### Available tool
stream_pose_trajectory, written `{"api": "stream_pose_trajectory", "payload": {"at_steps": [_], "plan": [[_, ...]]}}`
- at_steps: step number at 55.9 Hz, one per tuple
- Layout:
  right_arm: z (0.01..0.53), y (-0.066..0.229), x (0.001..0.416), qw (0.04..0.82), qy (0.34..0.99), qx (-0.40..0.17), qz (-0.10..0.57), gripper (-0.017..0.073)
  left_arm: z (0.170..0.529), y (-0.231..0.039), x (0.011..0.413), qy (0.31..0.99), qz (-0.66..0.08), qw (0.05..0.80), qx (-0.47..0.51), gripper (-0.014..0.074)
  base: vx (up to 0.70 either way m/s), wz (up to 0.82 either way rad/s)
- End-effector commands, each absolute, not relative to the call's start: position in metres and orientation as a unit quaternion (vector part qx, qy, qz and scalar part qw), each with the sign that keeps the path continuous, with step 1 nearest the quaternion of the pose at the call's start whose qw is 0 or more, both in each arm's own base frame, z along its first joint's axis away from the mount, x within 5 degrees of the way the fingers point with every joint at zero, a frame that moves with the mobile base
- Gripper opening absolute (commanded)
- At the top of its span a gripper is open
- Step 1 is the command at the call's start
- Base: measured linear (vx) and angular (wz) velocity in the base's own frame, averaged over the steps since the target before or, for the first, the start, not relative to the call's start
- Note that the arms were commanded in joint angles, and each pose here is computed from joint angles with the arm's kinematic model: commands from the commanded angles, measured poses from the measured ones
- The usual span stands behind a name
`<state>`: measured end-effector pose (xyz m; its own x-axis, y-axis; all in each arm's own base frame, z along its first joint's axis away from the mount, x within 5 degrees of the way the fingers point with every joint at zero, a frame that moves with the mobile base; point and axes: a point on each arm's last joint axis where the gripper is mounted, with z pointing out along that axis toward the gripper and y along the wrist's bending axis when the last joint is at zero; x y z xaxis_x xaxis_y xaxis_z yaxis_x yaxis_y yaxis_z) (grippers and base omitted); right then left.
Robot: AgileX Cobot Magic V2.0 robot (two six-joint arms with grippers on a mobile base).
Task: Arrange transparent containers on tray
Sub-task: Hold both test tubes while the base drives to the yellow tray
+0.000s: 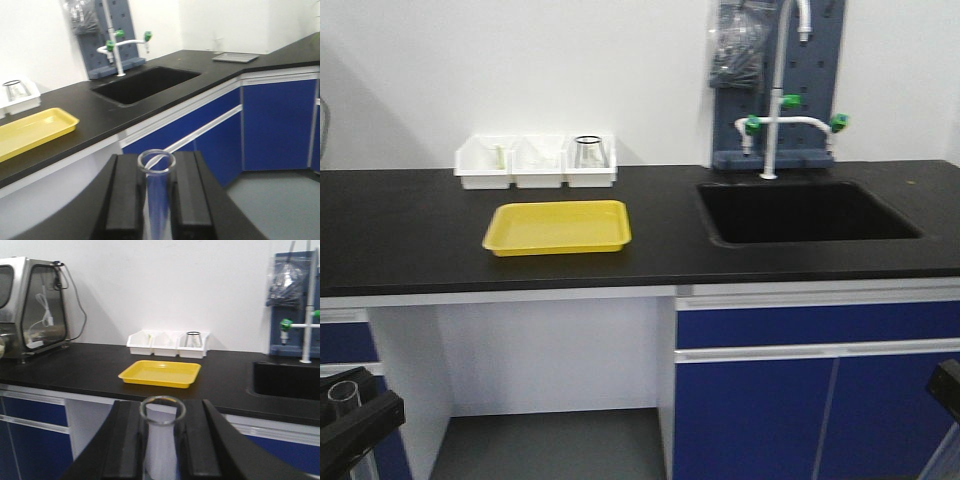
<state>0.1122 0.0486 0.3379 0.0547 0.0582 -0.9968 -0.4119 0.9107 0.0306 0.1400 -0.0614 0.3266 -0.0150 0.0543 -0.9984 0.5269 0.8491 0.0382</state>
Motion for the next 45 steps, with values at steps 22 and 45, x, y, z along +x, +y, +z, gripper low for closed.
{"api": "stream_pose_trajectory", "payload": {"at_steps": [22,45], "plan": [[0.3525,0.0512,0.1095,0.735,0.637,-0.143,0.18,-0.0013,0.3379,-0.0625,0.1382,0.677,-0.196,0.681,0.199,-0.0003,0.17,0.32],[0.3525,0.0512,0.1095,0.735,0.637,-0.143,0.18,-0.0013,0.3379,-0.0625,0.1382,0.677,-0.196,0.681,0.199,-0.0003,0.3,0.12]]}}
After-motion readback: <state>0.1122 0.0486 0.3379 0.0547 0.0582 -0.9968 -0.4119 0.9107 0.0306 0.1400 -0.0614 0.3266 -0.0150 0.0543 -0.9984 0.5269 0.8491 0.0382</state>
